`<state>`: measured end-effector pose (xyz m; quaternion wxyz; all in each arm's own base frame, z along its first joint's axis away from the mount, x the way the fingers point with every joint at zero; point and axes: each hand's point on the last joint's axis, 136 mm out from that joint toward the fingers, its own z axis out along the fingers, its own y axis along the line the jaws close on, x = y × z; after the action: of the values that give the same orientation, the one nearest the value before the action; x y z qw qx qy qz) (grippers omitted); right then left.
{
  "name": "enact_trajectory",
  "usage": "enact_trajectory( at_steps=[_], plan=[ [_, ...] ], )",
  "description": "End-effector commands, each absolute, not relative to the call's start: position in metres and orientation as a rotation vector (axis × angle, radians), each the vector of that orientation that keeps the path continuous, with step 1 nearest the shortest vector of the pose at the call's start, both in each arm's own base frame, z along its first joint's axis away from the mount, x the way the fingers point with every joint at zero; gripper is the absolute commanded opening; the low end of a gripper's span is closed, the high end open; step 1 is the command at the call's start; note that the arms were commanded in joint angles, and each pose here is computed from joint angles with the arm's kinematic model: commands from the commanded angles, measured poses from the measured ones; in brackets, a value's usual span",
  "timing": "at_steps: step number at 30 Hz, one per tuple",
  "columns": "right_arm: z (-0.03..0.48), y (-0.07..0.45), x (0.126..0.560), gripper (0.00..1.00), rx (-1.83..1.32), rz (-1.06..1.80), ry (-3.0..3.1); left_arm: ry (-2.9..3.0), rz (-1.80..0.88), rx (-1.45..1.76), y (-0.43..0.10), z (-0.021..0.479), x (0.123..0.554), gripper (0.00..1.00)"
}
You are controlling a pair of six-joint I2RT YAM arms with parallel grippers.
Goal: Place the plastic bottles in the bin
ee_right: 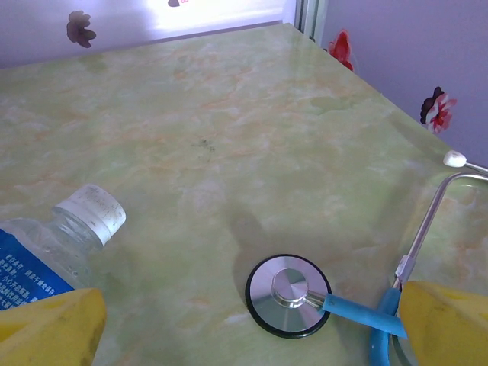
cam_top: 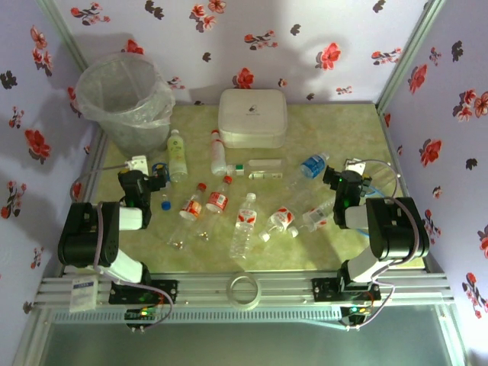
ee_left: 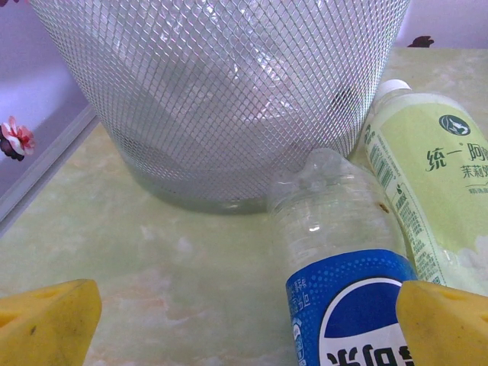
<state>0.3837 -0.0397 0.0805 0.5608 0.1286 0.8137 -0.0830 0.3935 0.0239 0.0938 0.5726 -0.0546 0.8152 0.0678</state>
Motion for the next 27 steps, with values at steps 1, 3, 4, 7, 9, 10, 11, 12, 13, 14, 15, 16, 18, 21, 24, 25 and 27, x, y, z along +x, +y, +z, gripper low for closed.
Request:
enact_trajectory(
  at_steps=[1, 3, 4, 7, 9, 10, 11, 12, 13, 14, 15, 16, 18, 21, 24, 25, 27],
  plan=[
    [0.089, -0.041, 0.388, 0.99, 0.321, -0.182, 1.890, 1.905, 0.164, -0.124, 0.026, 0.096, 0.396, 1.00],
    [0.090, -0.041, 0.389, 0.99, 0.322, -0.181, 1.889, 1.903, 0.164, -0.124, 0.026, 0.096, 0.396, 1.00],
    [0.091, -0.041, 0.389, 0.99, 0.321, -0.182, 1.883, 1.901, 0.166, -0.124, 0.027, 0.097, 0.396, 1.00],
    [0.116, -0.048, 0.380, 0.99, 0.349, -0.225, 1.868, 1.885, 0.166, -0.125, 0.026, 0.122, 0.391, 1.00],
    [0.153, -0.058, 0.368, 0.99, 0.422, -0.256, 1.877, 1.857, 0.172, -0.131, 0.025, 0.150, 0.382, 1.00],
    [0.162, -0.061, 0.365, 0.99, 0.439, -0.268, 1.897, 1.847, 0.158, -0.159, 0.026, 0.162, 0.380, 1.00],
    [0.168, -0.063, 0.358, 0.99, 0.472, -0.276, 1.949, 1.864, 0.140, -0.195, 0.026, 0.171, 0.377, 1.00],
    [0.174, -0.063, 0.351, 0.99, 0.520, -0.270, 1.999, 1.879, 0.125, -0.229, 0.025, 0.179, 0.374, 1.00],
    [0.174, -0.063, 0.343, 0.99, 0.571, -0.260, 2.043, 1.887, 0.107, -0.260, 0.023, 0.184, 0.372, 1.00],
    [0.171, -0.063, 0.333, 0.99, 0.634, -0.245, 2.091, 1.902, 0.079, -0.283, 0.019, 0.189, 0.368, 1.00],
    [0.168, -0.062, 0.321, 0.99, 0.699, -0.224, 2.141, 1.929, 0.043, -0.308, 0.013, 0.193, 0.364, 1.00],
    [0.166, -0.058, 0.308, 0.99, 0.757, -0.191, 2.183, 1.961, 0.012, -0.323, 0.007, 0.196, 0.359, 1.00],
    [0.165, -0.050, 0.289, 0.99, 0.841, -0.107, 2.218, 2.025, -0.053, -0.298, -0.015, 0.204, 0.348, 0.99],
    [0.161, -0.041, 0.259, 0.97, 0.968, -0.005, 2.224, 2.115, -0.174, -0.192, -0.057, 0.211, 0.334, 0.99],
    [0.149, -0.029, 0.243, 0.94, 1.036, 0.100, 2.244, 2.178, -0.324, -0.096, -0.095, 0.215, 0.324, 0.99],
    [0.143, -0.025, 0.241, 0.94, 1.051, 0.131, 2.259, 2.189, -0.354, -0.069, -0.105, 0.216, 0.321, 0.98],
    [0.129, -0.019, 0.241, 0.94, 1.067, 0.161, 2.297, 2.203, -0.394, -0.006, -0.124, 0.218, 0.318, 0.98]
  ],
)
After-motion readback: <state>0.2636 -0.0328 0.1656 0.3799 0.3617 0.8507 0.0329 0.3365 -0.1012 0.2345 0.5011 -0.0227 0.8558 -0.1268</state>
